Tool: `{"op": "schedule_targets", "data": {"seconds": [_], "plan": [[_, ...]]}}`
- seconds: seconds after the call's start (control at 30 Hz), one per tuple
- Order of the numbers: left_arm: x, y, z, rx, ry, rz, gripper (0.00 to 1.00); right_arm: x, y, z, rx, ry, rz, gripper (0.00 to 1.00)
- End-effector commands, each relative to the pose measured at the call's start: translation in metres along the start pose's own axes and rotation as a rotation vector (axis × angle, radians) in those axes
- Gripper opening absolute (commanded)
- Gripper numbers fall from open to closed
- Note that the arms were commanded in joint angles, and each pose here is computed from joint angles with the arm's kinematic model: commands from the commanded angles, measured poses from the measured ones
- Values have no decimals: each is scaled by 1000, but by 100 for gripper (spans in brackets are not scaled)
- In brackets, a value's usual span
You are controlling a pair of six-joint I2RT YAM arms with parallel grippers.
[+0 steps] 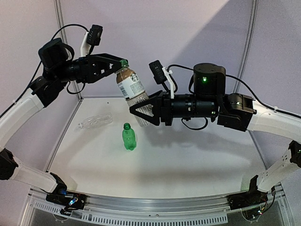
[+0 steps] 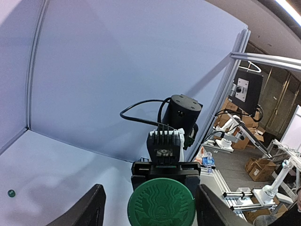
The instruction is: Unscrew the bottle caps
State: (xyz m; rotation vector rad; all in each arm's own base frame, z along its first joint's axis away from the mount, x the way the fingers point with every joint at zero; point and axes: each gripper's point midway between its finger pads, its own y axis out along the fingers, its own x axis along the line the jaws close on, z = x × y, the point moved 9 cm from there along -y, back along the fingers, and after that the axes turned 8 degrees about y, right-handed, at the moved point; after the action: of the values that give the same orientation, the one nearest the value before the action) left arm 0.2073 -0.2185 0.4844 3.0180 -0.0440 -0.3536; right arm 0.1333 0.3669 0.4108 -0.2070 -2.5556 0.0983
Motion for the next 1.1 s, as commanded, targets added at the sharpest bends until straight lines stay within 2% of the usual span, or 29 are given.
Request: {"op": "schedule_targets", "data": {"seconds": [0.0, 0.17, 0.27, 0.37, 0.6, 0.77, 0.93, 1.07], "plan": [[1, -2, -6, -15, 10, -9, 62, 5, 3, -4, 0, -13, -18, 25], [4, -1, -5, -10, -13, -26, 34, 4, 4, -3, -1, -13, -11, 25], [10, 1, 0, 3, -47, -46, 29, -1, 4, -5, -23, -18, 46, 25], [17, 2, 9, 30, -108, -79, 25, -11, 2, -11, -65, -54, 185, 25], [40, 8, 29, 112, -259, -182, 25, -30, 4, -31, -131, -191, 502, 24], [56, 12, 39, 187, -365, -350, 27, -39, 10, -39, -150, -295, 722, 24], [58, 13, 41, 187, -428, -420, 29, -41, 24, -35, -144, -370, 760, 24], [52, 13, 33, 160, -407, -394, 41, -44, 29, -30, -158, -367, 751, 24]]}}
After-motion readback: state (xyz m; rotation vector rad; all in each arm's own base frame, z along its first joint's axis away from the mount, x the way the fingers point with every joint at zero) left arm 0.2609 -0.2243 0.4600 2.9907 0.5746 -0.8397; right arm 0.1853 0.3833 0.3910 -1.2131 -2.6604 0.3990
